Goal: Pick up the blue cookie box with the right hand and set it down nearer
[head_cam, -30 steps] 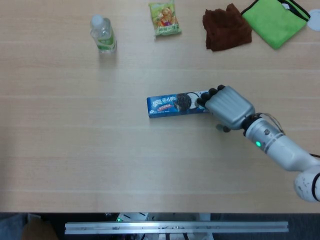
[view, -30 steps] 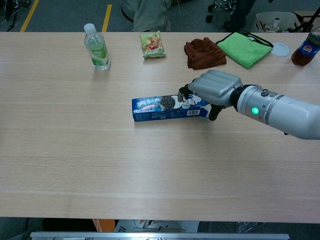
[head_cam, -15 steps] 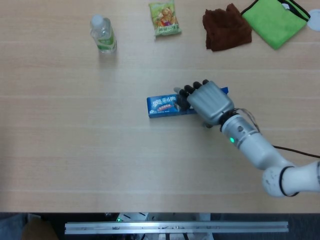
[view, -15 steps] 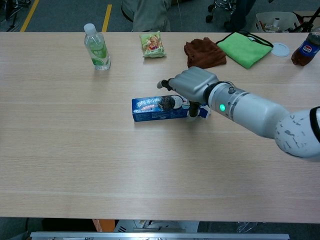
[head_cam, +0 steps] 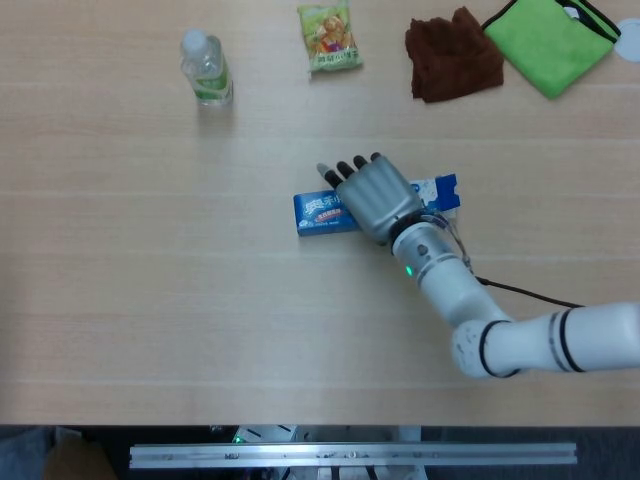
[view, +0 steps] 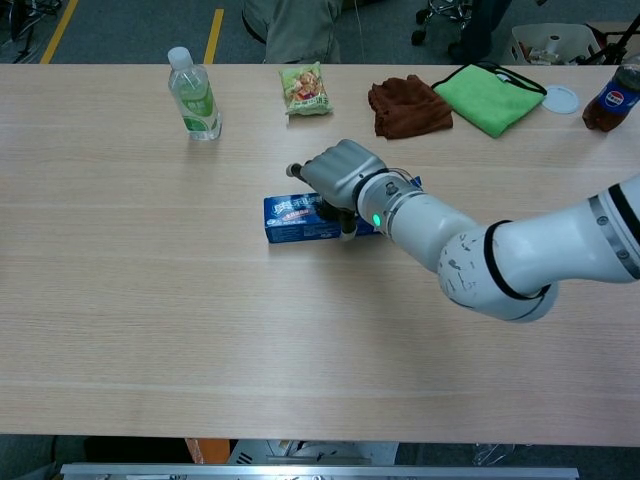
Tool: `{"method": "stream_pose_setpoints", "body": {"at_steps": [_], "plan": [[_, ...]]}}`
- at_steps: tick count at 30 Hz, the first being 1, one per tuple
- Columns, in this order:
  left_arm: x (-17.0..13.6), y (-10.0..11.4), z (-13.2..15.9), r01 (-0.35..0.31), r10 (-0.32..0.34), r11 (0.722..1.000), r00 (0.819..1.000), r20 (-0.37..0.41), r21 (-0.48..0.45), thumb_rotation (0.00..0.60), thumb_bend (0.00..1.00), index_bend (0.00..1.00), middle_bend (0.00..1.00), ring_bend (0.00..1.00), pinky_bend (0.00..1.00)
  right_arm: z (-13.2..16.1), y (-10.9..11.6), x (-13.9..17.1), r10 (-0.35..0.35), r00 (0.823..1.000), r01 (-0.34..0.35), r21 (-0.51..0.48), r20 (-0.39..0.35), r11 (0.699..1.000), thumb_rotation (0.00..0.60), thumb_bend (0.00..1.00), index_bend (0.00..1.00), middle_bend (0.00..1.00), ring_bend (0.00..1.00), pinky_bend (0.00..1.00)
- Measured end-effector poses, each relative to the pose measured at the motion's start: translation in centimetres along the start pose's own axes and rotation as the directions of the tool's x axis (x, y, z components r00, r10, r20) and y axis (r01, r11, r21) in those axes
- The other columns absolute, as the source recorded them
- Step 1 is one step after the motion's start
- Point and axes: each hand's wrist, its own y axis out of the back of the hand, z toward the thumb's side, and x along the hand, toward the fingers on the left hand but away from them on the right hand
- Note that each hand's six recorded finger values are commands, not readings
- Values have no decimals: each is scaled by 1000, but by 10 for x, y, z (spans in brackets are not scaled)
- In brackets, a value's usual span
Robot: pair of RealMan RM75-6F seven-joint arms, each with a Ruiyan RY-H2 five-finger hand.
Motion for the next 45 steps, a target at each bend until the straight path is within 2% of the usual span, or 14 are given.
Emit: {"method": "stream_pose_setpoints", "body": {"at_steps": [4,6,8,10,15,19,25,28,35,40,45], "plan": [[-1,0,-2,-1,1,1000,1000,-7,-3,600,261,290,242,186,256,9,-4,-8,15,1000,-15,20,-1,1000,600,101,112,232,224,327],[-2,0,-4,-2,2,1000,1000,-12,-5,600,261,291,242,186,256,13,-5,-11,12,1000,-12,38,-1,999,600,135,166,270,256,331],[-3,1,-6,-3,3,1000,1000,-17,-5,600,261,291,242,186,256,14,-6,-13,1,1000,-1,55,-2,998,600,179,263,326,299,351],[-3,1,-8,-4,4,1000,1000,-22,-4,600,261,291,242,186,256,15,-7,-13,-8,1000,8,67,-6,998,600,203,306,348,318,378],[-5,1,-12,-3,3,1000,1000,-31,-5,600,261,291,242,186,256,14,-11,-11,-16,1000,17,51,-14,999,600,213,319,354,342,394],[-6,-1,-13,4,-4,1000,999,-34,-4,600,261,291,242,186,256,7,-10,-5,-29,999,29,3,-22,1000,600,214,319,354,355,413],[-4,-2,-13,7,-7,1000,1000,-30,-4,600,261,291,242,186,256,-10,-5,13,-53,998,48,-125,-36,991,600,214,319,354,363,431],[-3,-3,-12,8,-8,1000,1000,-26,-4,600,260,291,242,186,256,-18,-1,22,-72,996,60,-213,-47,975,600,214,319,356,366,434],[-2,-4,-9,11,-11,1000,1000,-18,-2,600,261,291,242,186,256,-36,17,43,-177,981,128,-413,-82,902,600,213,319,363,366,442],[-2,-3,-8,7,-7,1000,1000,-19,-1,600,261,291,242,186,256,-49,31,53,-251,964,180,-495,-82,850,600,212,319,365,367,442],[-2,-2,-8,8,-8,1000,1000,-20,1,600,261,291,242,186,256,-52,42,54,-300,950,211,-533,-85,819,600,212,319,365,367,442]]}}
